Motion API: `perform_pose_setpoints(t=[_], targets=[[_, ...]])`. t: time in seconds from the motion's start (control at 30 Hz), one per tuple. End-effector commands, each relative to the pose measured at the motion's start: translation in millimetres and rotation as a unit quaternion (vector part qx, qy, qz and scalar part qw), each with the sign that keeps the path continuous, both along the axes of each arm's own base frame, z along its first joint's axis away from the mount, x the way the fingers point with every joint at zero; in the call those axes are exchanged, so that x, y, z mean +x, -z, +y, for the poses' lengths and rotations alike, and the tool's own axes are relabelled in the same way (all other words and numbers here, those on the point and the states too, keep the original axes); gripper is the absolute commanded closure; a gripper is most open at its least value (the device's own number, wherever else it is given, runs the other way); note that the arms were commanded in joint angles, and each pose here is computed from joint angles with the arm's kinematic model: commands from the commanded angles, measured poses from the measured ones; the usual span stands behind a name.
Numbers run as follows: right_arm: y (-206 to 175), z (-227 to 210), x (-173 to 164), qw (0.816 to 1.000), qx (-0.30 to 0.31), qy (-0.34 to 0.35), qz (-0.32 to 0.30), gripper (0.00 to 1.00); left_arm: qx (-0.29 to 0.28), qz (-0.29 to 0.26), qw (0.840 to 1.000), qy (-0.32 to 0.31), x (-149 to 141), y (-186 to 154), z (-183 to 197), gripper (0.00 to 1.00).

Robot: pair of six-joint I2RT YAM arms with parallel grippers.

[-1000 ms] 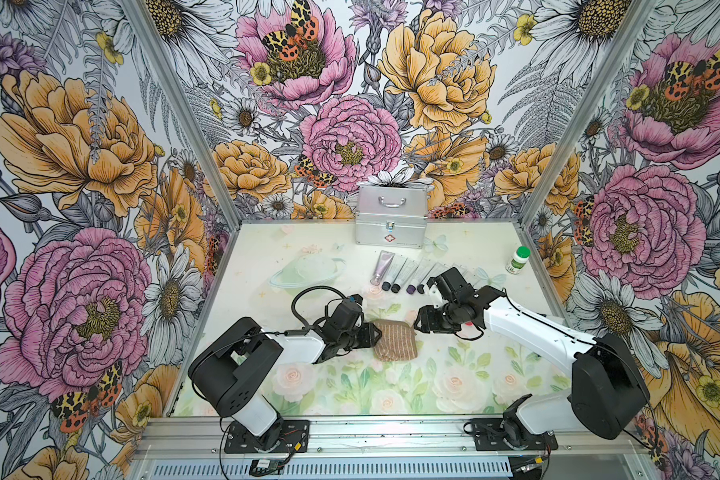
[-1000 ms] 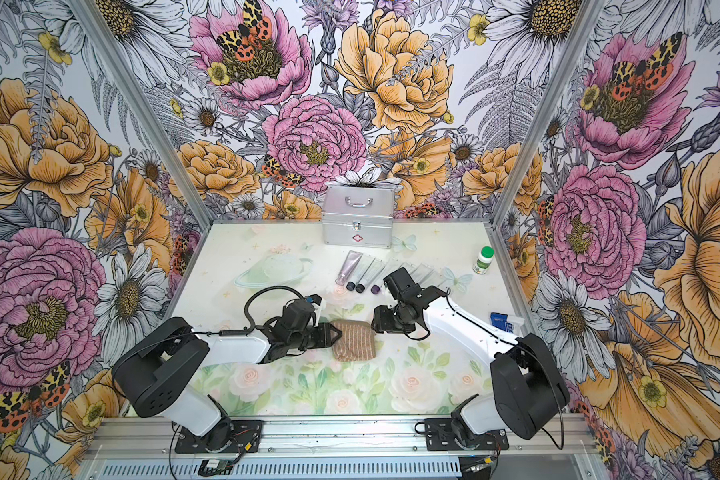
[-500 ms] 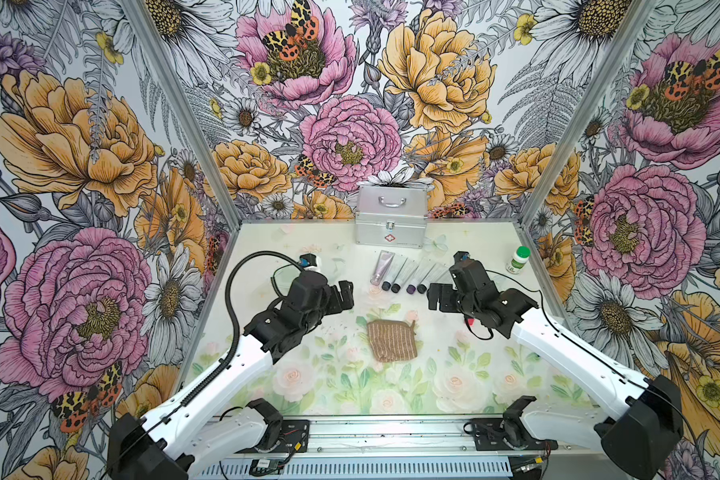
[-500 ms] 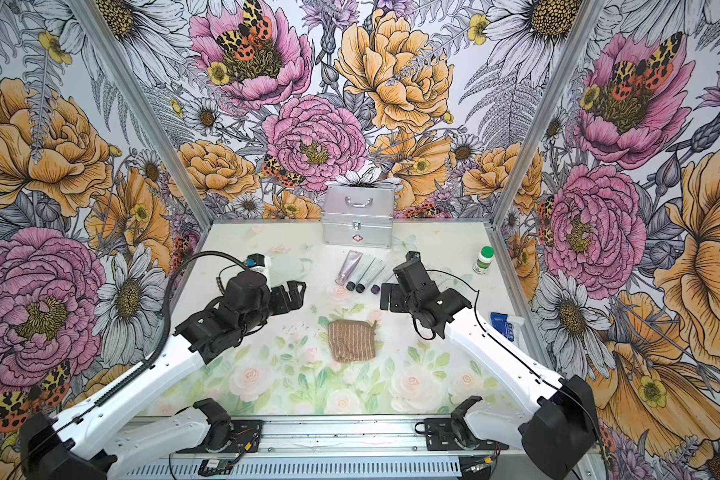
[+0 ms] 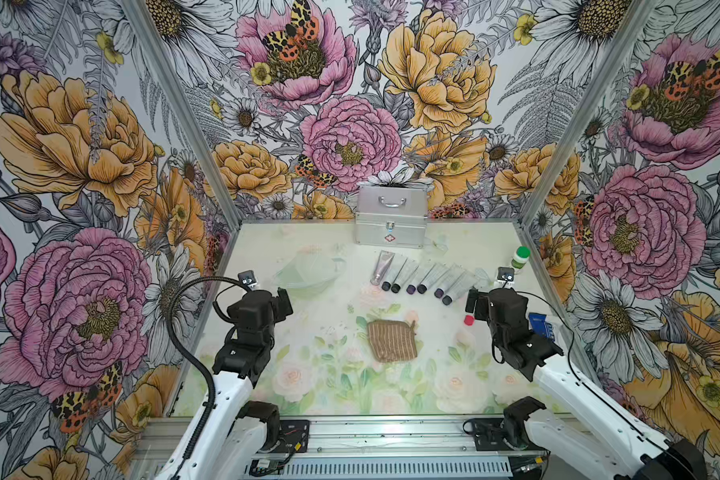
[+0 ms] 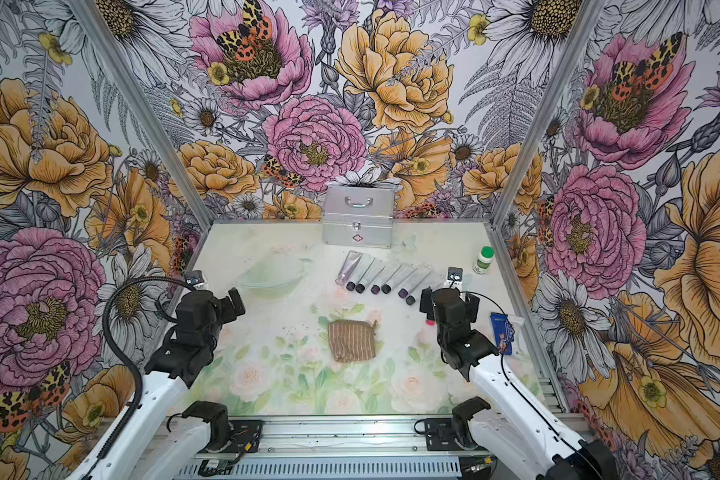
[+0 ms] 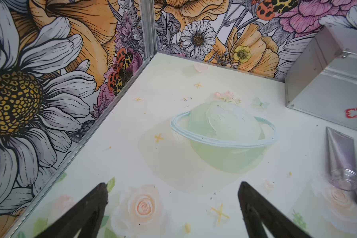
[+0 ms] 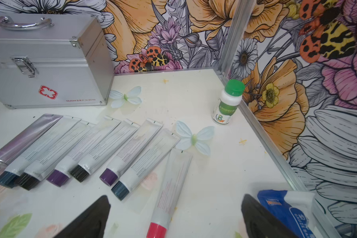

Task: Wipe the surface of the toothpaste tube
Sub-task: Reset both arms

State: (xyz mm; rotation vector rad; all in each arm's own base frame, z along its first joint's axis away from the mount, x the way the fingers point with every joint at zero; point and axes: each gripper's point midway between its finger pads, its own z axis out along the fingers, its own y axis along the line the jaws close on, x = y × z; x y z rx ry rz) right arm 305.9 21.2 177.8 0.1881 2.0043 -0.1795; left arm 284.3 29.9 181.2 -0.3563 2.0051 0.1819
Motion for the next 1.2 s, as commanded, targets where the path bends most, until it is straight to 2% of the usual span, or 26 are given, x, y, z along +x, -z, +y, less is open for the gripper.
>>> perform_pose_setpoints(t=[0.0, 0.03, 0.1, 0.2, 0.27, 0.33, 0.4, 0.47, 0.5, 0.53, 0.6, 0.63, 0.7, 0.73, 0.83, 0.93, 1.17], targets=[[-16, -10, 9, 0.997, -0.016, 0.009, -0.080, 0.01, 0.006, -0.128, 0.986, 0.107, 27, -21, -28, 0.01], [-9, -14, 7, 0.995, -0.027, 0.014, -0.090, 0.00, 0.008, -0.145, 0.985, 0.098, 31, -17, -26, 0.01], [-4, -22, 6, 0.993, -0.043, 0.025, -0.106, 0.00, 0.024, -0.140, 0.987, 0.070, 37, -3, -14, 0.01], [13, -36, 4, 0.991, -0.046, 0.046, -0.118, 0.00, 0.027, -0.134, 0.986, 0.091, 54, 19, -15, 0.01], [25, -47, 3, 0.988, -0.042, 0.060, -0.134, 0.00, 0.023, -0.160, 0.982, 0.099, 61, 26, -16, 0.02], [24, -47, 11, 0.986, -0.039, 0.045, -0.156, 0.00, 0.026, -0.175, 0.977, 0.123, 72, 23, -23, 0.01], [25, -49, 26, 0.986, -0.041, 0.029, -0.162, 0.00, 0.037, -0.152, 0.979, 0.133, 87, 32, -24, 0.01], [26, -50, 40, 0.984, -0.035, 0.009, -0.173, 0.00, 0.022, -0.143, 0.979, 0.143, 98, 48, -22, 0.01], [31, -49, 49, 0.986, -0.028, -0.008, -0.167, 0.00, 0.015, -0.141, 0.979, 0.144, 101, 59, -20, 0.01], [38, -50, 56, 0.987, -0.023, -0.012, -0.159, 0.00, 0.011, -0.167, 0.975, 0.147, 106, 54, -19, 0.01], [57, -52, 67, 0.989, -0.010, -0.022, -0.146, 0.00, -0.007, -0.137, 0.980, 0.145, 105, 58, -12, 0.01], [52, -53, 72, 0.987, -0.006, -0.027, -0.158, 0.00, -0.014, -0.124, 0.982, 0.140, 110, 62, -10, 0.01], [65, -59, 85, 0.995, 0.018, -0.025, -0.099, 0.00, -0.012, -0.112, 0.983, 0.144, 118, 64, -13, 0.01], [64, -59, 91, 0.994, 0.020, -0.030, -0.101, 0.00, -0.009, -0.102, 0.985, 0.141, 119, 65, -13, 0.01], [65, -57, 93, 0.996, 0.019, -0.033, -0.084, 0.00, -0.004, -0.103, 0.985, 0.138, 119, 65, -13, 0.01], [67, -42, 97, 0.995, 0.013, -0.072, -0.074, 0.00, -0.004, -0.103, 0.985, 0.137, 119, 65, -13, 0.01], [67, -39, 97, 0.995, -0.001, -0.070, -0.074, 0.00, -0.003, -0.103, 0.985, 0.137, 119, 65, -14, 0.01]])
